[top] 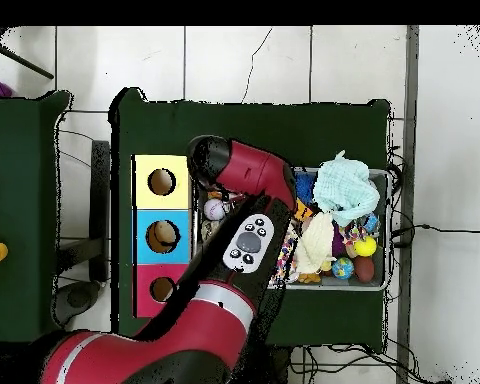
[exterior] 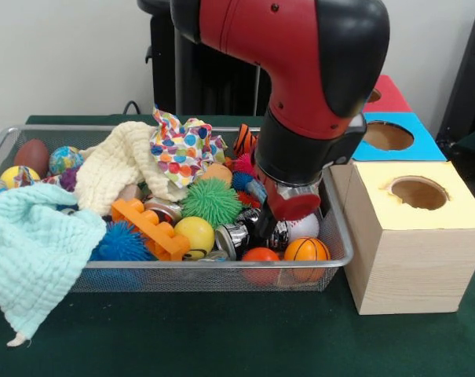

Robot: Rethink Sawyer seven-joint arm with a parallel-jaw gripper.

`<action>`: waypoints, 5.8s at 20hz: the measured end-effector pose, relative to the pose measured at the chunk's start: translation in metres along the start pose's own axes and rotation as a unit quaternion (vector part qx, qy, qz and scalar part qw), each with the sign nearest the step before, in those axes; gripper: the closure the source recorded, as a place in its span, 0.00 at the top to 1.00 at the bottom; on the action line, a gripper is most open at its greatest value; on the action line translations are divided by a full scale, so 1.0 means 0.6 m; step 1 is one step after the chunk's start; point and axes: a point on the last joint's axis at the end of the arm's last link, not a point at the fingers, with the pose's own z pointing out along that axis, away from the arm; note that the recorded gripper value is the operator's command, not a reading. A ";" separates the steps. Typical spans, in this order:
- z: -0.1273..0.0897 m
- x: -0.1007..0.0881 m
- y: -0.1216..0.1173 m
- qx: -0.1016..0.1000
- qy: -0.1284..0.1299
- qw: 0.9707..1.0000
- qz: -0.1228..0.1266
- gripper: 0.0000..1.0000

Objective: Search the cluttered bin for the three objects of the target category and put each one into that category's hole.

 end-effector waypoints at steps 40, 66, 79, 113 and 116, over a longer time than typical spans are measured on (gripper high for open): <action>0.046 -0.005 0.048 0.007 0.000 1.000 -0.025 0.00; 0.046 -0.082 0.037 0.036 0.010 0.999 -0.019 0.00; 0.039 -0.078 0.037 0.033 0.015 0.999 -0.018 0.00; 0.073 -0.071 0.013 0.053 0.011 0.998 -0.040 1.00; 0.076 -0.074 0.012 0.053 0.012 0.998 -0.040 1.00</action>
